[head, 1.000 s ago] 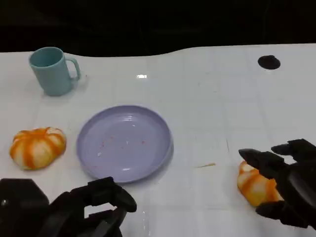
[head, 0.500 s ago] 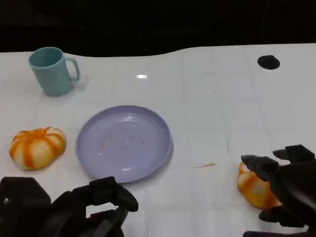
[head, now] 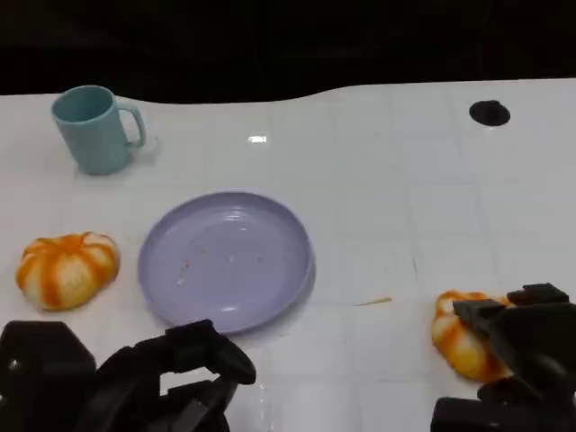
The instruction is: Grasp the bread from the table and place it into the plate.
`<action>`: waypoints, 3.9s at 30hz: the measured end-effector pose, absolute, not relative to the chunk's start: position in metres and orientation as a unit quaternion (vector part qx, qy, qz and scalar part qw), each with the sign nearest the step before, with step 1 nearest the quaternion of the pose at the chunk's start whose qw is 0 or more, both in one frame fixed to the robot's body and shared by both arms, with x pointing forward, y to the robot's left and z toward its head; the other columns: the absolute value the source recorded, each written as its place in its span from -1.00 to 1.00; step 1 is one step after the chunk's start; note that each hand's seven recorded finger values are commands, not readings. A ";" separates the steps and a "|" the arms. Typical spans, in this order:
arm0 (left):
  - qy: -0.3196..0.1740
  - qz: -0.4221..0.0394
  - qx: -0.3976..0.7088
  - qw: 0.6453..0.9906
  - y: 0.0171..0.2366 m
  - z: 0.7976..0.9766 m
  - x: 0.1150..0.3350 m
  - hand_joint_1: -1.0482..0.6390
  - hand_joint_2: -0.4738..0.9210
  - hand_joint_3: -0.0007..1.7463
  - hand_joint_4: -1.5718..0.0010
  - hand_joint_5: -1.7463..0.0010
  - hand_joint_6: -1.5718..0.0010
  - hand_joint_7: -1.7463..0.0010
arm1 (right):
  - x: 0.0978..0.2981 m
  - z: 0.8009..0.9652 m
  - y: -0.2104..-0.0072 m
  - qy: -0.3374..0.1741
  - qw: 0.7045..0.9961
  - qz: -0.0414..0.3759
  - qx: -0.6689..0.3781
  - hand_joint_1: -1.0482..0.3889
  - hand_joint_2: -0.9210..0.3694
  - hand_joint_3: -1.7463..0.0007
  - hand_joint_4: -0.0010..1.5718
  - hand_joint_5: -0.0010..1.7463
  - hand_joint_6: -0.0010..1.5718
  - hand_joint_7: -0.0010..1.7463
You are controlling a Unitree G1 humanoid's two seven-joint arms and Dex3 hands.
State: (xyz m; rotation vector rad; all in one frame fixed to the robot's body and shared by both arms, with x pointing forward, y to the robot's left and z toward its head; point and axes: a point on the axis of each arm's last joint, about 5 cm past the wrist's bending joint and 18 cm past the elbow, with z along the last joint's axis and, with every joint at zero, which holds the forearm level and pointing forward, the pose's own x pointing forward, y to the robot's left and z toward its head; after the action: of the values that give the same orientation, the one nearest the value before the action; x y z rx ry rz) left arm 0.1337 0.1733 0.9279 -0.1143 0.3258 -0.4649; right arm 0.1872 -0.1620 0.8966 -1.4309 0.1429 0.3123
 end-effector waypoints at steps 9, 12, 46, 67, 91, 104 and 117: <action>0.157 -0.228 -0.055 0.959 0.172 0.929 0.134 -0.15 0.77 -0.05 0.15 -1.00 0.24 -0.69 | 0.202 0.887 -0.152 0.072 0.749 0.138 -0.644 -0.36 -1.00 0.94 -0.57 -0.65 -0.34 -0.95; 0.156 -0.229 -0.055 0.959 0.172 0.930 0.134 -0.15 0.76 -0.04 0.14 -1.00 0.24 -0.69 | 0.207 0.883 -0.147 0.070 0.755 0.131 -0.638 -0.30 -1.00 0.94 -0.34 -0.60 -0.11 -0.89; 0.159 -0.231 -0.058 0.958 0.167 0.929 0.134 -0.13 0.77 -0.05 0.16 -1.00 0.23 -0.68 | 0.218 0.868 -0.143 -0.127 0.837 0.059 -0.529 0.29 -0.33 0.17 0.15 1.00 -0.14 0.99; 0.164 -0.219 -0.057 0.960 0.167 0.921 0.141 -0.11 0.77 -0.04 0.16 -1.00 0.24 -0.69 | 0.238 0.905 -0.085 -0.213 0.864 0.141 -0.434 0.28 -0.06 -0.42 0.18 1.00 -0.08 0.99; 0.163 -0.225 -0.049 0.959 0.165 0.923 0.129 -0.15 0.74 -0.03 0.15 -1.00 0.22 -0.67 | 0.268 0.906 0.009 -0.201 0.874 0.221 -0.384 0.22 -0.43 -0.05 -0.07 0.93 0.02 0.26; 0.160 -0.226 -0.046 0.960 0.165 0.925 0.128 -0.16 0.75 -0.04 0.12 -1.00 0.20 -0.68 | 0.280 0.915 0.007 -0.112 0.823 0.318 -0.458 -0.36 -1.00 0.71 -0.86 -0.78 -0.61 -1.00; 0.162 -0.228 -0.046 0.959 0.163 0.926 0.129 -0.15 0.73 -0.02 0.13 -1.00 0.20 -0.68 | 0.270 0.947 -0.006 -0.106 0.807 0.374 -0.445 -0.48 -1.00 0.64 -0.87 -0.75 -0.68 -0.98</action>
State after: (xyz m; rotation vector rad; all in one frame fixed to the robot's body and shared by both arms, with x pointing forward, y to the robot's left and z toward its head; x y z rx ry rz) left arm 0.1289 0.1629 0.9261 -0.0932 0.3287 -0.4628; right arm 0.2700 -0.0057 0.9469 -0.9515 -0.2274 0.7997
